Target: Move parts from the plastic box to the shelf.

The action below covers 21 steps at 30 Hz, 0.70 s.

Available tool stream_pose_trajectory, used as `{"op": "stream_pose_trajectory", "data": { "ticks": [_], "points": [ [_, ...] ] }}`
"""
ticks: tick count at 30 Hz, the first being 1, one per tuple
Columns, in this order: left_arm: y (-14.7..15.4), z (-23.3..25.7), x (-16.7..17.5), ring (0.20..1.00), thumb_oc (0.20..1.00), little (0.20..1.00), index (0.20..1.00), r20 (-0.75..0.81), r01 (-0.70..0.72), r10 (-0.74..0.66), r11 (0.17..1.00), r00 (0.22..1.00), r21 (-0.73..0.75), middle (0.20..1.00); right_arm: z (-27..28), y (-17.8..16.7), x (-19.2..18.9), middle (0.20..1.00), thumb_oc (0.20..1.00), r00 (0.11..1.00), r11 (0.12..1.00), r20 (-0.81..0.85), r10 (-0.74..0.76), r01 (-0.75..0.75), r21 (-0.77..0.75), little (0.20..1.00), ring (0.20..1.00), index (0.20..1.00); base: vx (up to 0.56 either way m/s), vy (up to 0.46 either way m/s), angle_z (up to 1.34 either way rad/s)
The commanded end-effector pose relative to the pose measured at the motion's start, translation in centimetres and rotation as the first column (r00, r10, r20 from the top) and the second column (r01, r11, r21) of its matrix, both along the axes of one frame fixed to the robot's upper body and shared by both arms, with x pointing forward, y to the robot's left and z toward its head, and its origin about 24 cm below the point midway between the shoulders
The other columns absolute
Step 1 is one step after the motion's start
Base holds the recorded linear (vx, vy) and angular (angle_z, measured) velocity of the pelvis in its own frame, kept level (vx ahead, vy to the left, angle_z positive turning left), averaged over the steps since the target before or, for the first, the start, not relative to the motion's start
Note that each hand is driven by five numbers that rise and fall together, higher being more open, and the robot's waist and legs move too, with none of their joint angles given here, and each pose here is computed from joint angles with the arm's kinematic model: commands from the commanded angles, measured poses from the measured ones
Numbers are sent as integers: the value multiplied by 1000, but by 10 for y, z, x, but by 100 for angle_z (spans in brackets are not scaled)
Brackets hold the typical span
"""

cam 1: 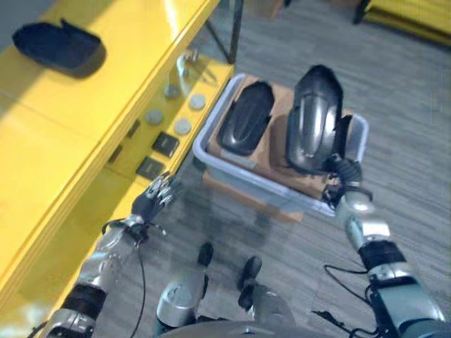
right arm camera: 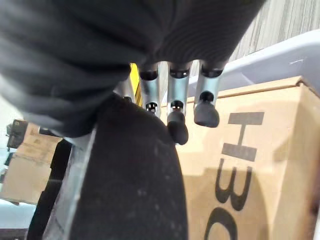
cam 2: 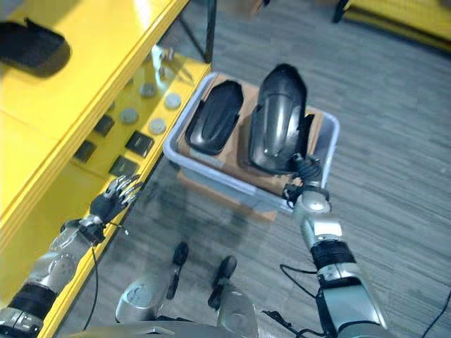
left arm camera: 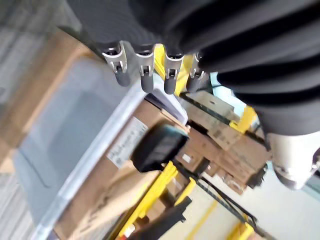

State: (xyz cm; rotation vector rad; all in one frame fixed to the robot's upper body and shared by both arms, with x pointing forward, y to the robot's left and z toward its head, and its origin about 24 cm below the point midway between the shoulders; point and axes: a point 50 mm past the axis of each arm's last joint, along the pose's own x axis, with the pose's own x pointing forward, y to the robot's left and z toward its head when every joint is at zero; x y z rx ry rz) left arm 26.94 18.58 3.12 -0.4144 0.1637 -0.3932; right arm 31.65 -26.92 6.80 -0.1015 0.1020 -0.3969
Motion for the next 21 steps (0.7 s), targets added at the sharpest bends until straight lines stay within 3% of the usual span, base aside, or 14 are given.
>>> {"op": "stream_pose_trajectory", "data": {
  "ticks": [1, 9, 15, 21],
  "points": [
    [-21, -18, 0, 1000, 1000, 1000, 1000, -124, 22, -21, 1000, 992, 12, 1000, 17, 3, 5, 200, 200, 998, 993, 58, 40, -34, -117, 200, 200, 200, 109, 5, -22],
    [-72, -5, 36, 1000, 1000, 1000, 1000, -170, 52, -38, 996, 985, 77, 1000, -4, 54, 11, 200, 200, 980, 977, -16, 198, -199, -75, 200, 200, 200, 75, 13, -23],
    [-94, 4, 48, 1000, 1000, 1000, 1000, -179, 67, -54, 996, 982, 66, 1000, -14, 80, 13, 200, 200, 958, 958, -38, 283, -284, -44, 200, 200, 200, 22, -7, -23],
    [-109, 15, 59, 1000, 1000, 1000, 1000, -133, 101, -78, 979, 988, 175, 1000, -13, 108, 19, 200, 200, 923, 922, -39, 383, -384, -44, 200, 200, 200, 29, -7, -14]
  ]
}}
